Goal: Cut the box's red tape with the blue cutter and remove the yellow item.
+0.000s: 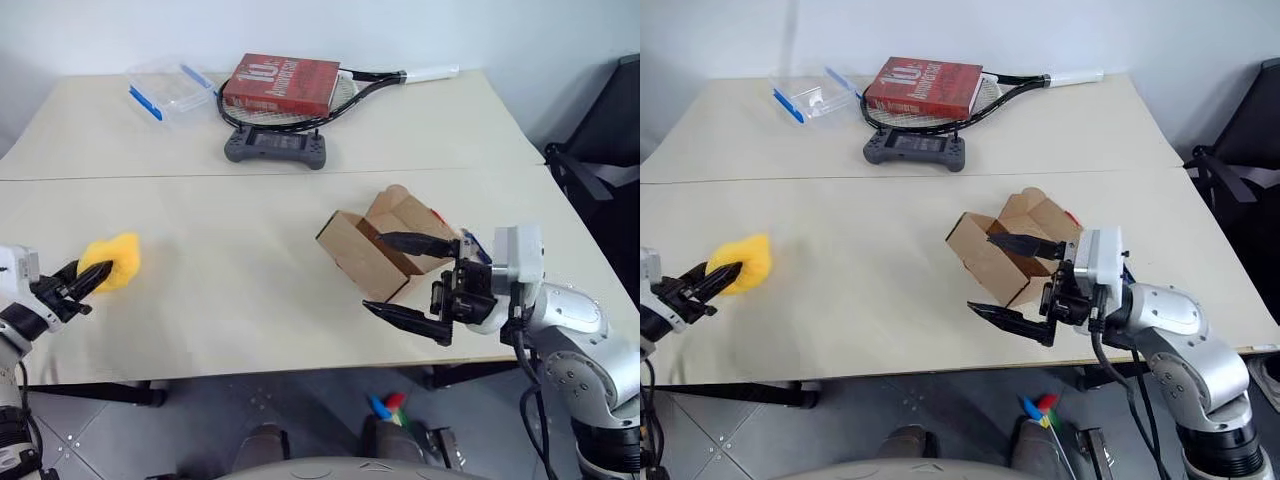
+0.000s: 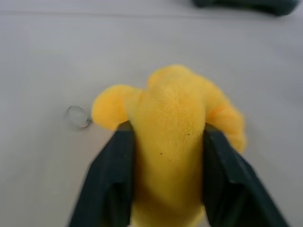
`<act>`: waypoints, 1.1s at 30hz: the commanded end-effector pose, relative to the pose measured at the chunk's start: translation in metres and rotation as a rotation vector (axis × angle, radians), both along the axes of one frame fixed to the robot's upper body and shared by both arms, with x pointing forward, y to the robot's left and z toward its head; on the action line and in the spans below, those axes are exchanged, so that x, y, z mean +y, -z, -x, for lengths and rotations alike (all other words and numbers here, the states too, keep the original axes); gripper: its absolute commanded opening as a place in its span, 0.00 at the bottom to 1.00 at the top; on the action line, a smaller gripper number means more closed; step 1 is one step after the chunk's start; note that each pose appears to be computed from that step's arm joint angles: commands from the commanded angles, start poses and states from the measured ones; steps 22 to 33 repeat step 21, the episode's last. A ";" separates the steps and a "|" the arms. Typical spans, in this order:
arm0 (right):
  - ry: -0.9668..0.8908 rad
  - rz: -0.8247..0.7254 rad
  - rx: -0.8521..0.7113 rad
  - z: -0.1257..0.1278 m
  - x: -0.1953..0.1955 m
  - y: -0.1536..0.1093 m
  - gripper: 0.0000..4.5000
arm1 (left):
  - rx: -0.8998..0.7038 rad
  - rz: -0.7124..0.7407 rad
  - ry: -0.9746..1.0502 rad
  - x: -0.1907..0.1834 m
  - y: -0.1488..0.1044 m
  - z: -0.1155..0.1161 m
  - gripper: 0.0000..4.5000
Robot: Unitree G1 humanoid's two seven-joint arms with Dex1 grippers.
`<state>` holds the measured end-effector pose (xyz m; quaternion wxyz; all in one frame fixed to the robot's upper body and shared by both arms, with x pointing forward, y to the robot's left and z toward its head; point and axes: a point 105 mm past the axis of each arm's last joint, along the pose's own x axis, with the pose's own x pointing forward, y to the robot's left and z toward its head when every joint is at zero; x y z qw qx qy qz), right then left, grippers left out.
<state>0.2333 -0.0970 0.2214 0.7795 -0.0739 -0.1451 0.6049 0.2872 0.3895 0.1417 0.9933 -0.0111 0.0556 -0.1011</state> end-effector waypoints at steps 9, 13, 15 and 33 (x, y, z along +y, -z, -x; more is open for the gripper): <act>0.033 0.038 -0.087 -0.012 -0.023 -0.019 1.00 | 0.010 -0.187 0.069 0.016 -0.044 0.054 0.99; 0.034 0.093 -0.103 -0.013 -0.034 -0.023 1.00 | 0.045 -0.328 0.027 0.038 -0.035 0.092 0.99; 0.028 0.139 -0.106 -0.011 -0.040 -0.022 1.00 | 0.055 -0.391 0.018 0.043 -0.034 0.111 0.99; 0.018 0.220 -0.062 -0.004 -0.058 -0.015 1.00 | 0.032 -0.411 0.018 0.039 -0.043 0.132 0.99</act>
